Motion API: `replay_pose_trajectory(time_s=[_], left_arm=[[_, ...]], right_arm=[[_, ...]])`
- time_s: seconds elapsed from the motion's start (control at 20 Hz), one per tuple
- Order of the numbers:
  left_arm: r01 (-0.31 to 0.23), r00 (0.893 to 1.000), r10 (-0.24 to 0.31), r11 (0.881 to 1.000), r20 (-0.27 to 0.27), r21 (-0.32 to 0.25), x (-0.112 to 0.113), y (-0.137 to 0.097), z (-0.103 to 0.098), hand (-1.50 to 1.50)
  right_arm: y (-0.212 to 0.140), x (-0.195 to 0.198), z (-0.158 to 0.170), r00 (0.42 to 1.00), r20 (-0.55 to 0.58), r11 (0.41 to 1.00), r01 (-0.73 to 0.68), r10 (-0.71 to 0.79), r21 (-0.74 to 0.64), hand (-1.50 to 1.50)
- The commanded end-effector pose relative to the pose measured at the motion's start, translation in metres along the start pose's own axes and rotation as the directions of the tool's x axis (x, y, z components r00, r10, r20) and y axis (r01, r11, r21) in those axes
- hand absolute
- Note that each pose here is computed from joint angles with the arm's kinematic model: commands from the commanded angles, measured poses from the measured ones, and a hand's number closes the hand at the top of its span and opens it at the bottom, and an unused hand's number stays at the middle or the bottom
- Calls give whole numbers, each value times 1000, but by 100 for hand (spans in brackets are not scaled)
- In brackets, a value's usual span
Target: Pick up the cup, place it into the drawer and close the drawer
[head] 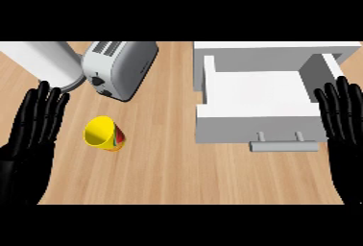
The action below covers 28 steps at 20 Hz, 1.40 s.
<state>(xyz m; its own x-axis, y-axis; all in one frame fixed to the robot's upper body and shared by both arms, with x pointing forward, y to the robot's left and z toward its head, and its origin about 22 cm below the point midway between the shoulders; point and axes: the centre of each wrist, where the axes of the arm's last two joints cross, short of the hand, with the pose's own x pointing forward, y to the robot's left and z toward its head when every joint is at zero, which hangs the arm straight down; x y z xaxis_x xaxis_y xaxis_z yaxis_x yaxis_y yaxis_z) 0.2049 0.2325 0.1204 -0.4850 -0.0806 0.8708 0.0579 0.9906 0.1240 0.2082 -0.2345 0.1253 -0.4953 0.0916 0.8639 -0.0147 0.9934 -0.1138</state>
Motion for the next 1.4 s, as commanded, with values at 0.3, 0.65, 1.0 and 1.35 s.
replay_pose_trajectory(time_s=[0.3, 0.65, 1.0, 1.35], left_arm=[[-360, 928, 321, 902, -188, -238, -40, 43, -9, -150], [-438, 892, 390, 870, -229, -225, -76, 115, -38, -150], [-384, 894, 303, 898, -331, -214, -122, 106, -46, -150], [-345, 890, 260, 922, -375, -178, -179, 105, -6, -150]], right_arm=[[8, -7, -1, 997, -80, 988, 36, -24, 147, -150], [2, -31, -17, 994, -101, 989, 58, -44, 135, -150], [-6, -31, -37, 995, -95, 989, 39, -25, 144, -150], [-11, -11, -40, 997, -68, 988, 43, -34, 148, -150]])
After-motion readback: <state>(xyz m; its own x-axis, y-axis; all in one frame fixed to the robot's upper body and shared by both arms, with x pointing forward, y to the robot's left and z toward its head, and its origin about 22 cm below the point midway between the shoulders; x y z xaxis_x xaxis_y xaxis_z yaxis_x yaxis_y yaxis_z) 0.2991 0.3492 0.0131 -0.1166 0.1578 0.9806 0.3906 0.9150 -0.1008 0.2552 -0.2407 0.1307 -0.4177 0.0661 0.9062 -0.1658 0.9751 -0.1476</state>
